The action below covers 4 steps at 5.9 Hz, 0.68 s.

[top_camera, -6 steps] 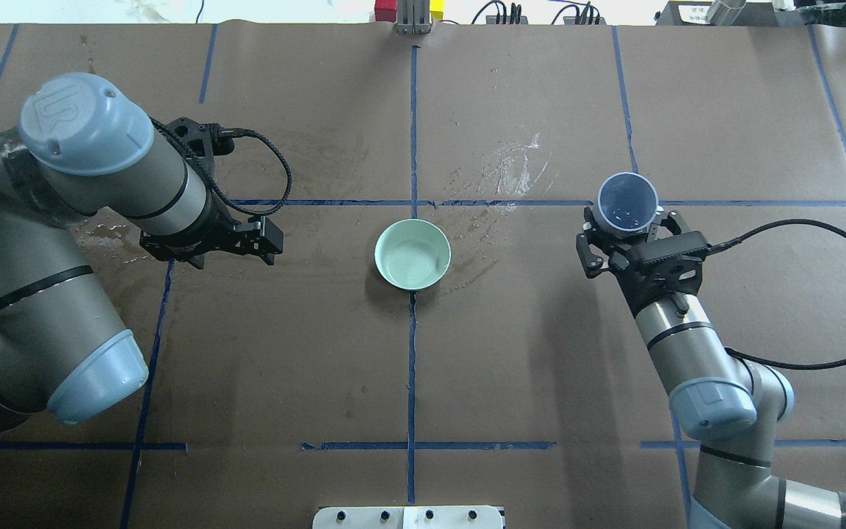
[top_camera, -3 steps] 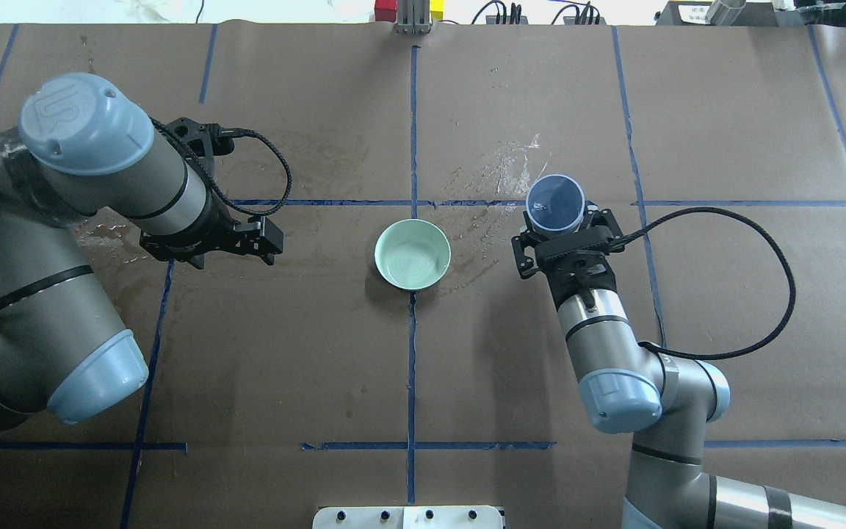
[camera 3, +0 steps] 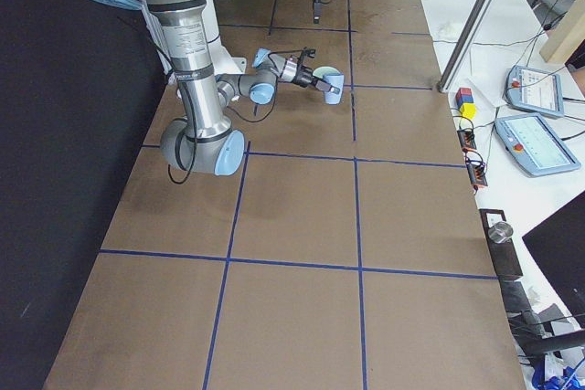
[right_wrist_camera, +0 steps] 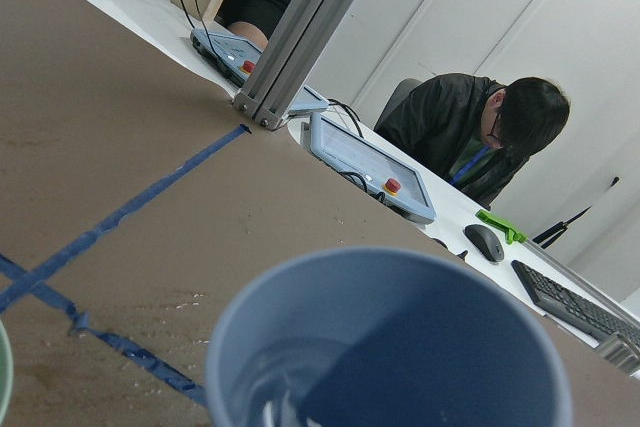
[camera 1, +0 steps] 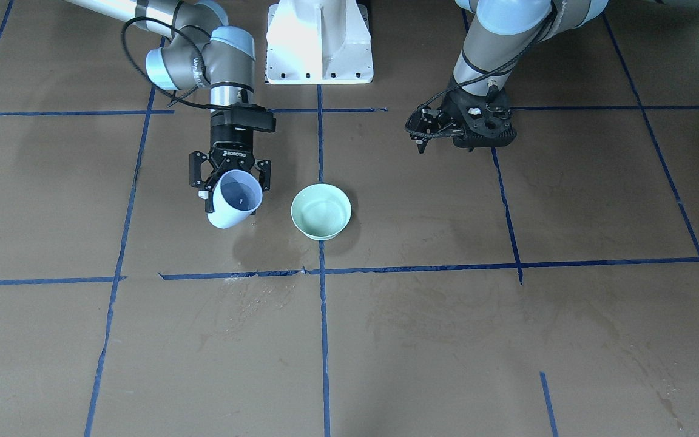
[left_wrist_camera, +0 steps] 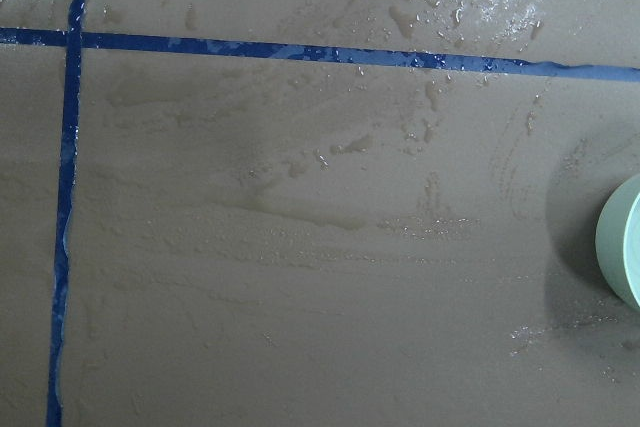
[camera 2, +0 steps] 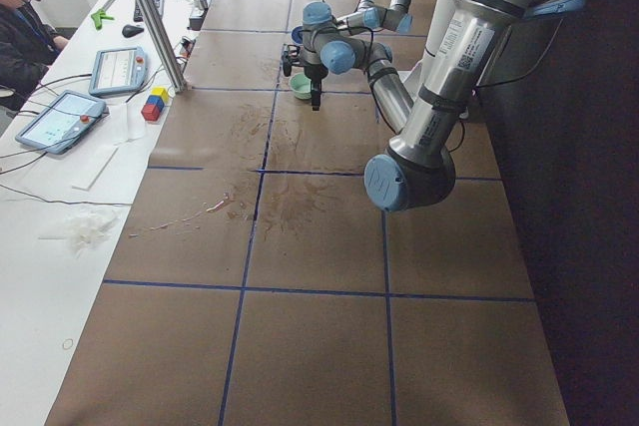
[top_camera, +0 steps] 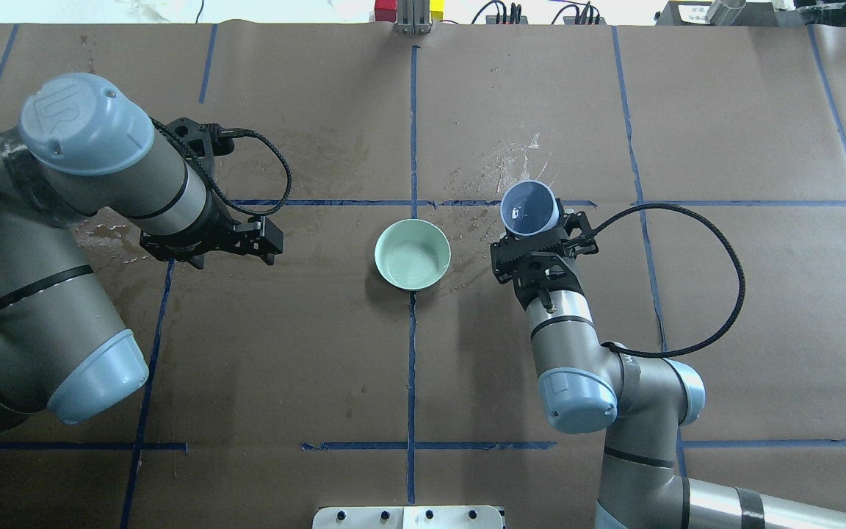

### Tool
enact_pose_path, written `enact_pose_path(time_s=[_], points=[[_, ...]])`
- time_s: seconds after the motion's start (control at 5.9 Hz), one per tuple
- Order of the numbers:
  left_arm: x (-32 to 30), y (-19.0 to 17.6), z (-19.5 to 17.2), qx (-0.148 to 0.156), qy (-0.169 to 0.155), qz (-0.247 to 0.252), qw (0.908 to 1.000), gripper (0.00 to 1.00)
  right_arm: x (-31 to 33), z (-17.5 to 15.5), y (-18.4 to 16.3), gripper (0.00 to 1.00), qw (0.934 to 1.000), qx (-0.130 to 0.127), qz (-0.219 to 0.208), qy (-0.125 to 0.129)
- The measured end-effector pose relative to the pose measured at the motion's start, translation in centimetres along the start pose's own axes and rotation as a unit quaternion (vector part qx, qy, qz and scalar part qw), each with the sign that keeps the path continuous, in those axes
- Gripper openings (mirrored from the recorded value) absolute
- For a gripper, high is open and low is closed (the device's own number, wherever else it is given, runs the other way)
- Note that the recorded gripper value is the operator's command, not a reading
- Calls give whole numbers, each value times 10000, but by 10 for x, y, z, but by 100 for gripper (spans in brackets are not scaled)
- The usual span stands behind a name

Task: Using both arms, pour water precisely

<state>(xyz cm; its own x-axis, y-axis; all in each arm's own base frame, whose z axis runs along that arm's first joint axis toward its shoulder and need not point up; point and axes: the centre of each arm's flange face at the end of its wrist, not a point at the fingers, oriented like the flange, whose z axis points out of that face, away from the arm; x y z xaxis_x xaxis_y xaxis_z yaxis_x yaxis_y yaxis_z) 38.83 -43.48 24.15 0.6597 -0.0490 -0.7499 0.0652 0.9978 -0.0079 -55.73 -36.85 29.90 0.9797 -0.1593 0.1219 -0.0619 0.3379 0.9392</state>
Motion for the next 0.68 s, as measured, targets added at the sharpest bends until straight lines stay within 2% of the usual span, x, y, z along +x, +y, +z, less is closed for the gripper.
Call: enact_pose_path(time_s=[0.34, 0.68], points=[[0, 0, 0, 2, 2, 2, 10000, 100, -28, -13, -32, 0, 9975, -110, -657, 257], [0, 1, -2, 9, 13, -1, 10000, 100, -38, -15, -43, 0, 9909, -231, -1257, 430]])
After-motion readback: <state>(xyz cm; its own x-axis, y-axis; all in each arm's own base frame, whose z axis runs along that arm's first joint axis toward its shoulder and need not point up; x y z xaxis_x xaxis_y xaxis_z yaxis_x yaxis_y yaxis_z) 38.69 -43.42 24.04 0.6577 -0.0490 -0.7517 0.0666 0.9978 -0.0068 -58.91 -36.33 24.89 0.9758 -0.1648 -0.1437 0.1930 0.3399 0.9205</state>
